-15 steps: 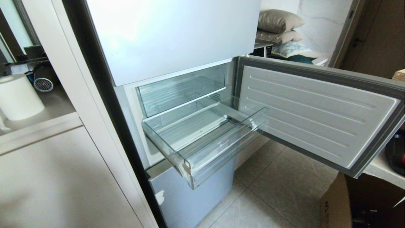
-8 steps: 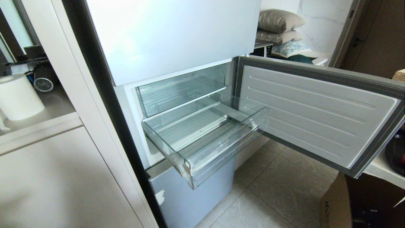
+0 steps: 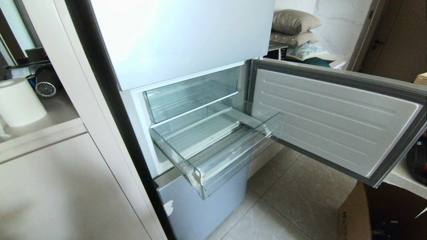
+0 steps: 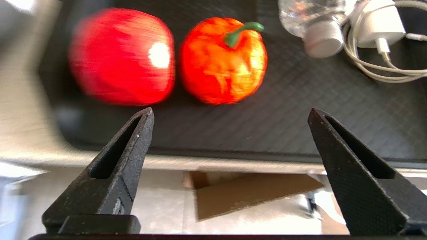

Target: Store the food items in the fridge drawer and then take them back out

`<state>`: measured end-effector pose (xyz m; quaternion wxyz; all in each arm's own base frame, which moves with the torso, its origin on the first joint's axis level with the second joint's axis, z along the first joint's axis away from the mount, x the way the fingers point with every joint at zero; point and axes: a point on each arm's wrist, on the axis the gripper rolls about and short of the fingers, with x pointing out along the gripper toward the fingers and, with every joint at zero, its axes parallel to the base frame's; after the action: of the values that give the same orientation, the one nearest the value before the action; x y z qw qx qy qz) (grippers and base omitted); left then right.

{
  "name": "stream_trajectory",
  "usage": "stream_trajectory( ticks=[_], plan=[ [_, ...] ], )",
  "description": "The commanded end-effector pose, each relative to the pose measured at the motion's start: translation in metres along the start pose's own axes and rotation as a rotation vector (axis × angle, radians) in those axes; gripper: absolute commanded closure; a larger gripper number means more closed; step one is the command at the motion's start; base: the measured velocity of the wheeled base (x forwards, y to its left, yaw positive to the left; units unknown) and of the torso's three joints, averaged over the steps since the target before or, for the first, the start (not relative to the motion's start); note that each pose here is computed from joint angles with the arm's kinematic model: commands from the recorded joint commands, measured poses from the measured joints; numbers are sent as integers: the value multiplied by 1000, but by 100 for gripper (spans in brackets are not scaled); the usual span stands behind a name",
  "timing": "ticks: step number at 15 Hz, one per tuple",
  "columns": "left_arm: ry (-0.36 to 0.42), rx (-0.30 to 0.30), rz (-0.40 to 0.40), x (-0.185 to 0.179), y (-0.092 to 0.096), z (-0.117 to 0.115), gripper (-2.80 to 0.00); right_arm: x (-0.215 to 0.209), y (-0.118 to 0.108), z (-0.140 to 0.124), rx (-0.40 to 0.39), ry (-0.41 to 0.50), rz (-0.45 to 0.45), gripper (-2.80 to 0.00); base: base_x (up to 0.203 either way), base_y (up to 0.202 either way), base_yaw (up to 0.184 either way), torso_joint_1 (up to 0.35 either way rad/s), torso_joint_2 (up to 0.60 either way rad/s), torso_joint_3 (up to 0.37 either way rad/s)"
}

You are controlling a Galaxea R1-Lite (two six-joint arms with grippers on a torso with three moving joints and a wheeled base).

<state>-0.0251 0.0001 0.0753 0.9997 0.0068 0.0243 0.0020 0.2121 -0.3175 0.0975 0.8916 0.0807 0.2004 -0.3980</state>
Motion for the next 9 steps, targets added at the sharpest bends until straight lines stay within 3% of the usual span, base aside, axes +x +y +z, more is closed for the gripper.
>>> stream_trajectory(
  ticks=[1,9],
  plan=[
    [1,0,0,0,0,0,0,18,-5,-11,0,29,-15,-280,0,0,0,0,0,0],
    [1,0,0,0,0,0,0,54,-25,-6,-10,23,-51,-280,0,0,0,0,0,0]
  ],
)
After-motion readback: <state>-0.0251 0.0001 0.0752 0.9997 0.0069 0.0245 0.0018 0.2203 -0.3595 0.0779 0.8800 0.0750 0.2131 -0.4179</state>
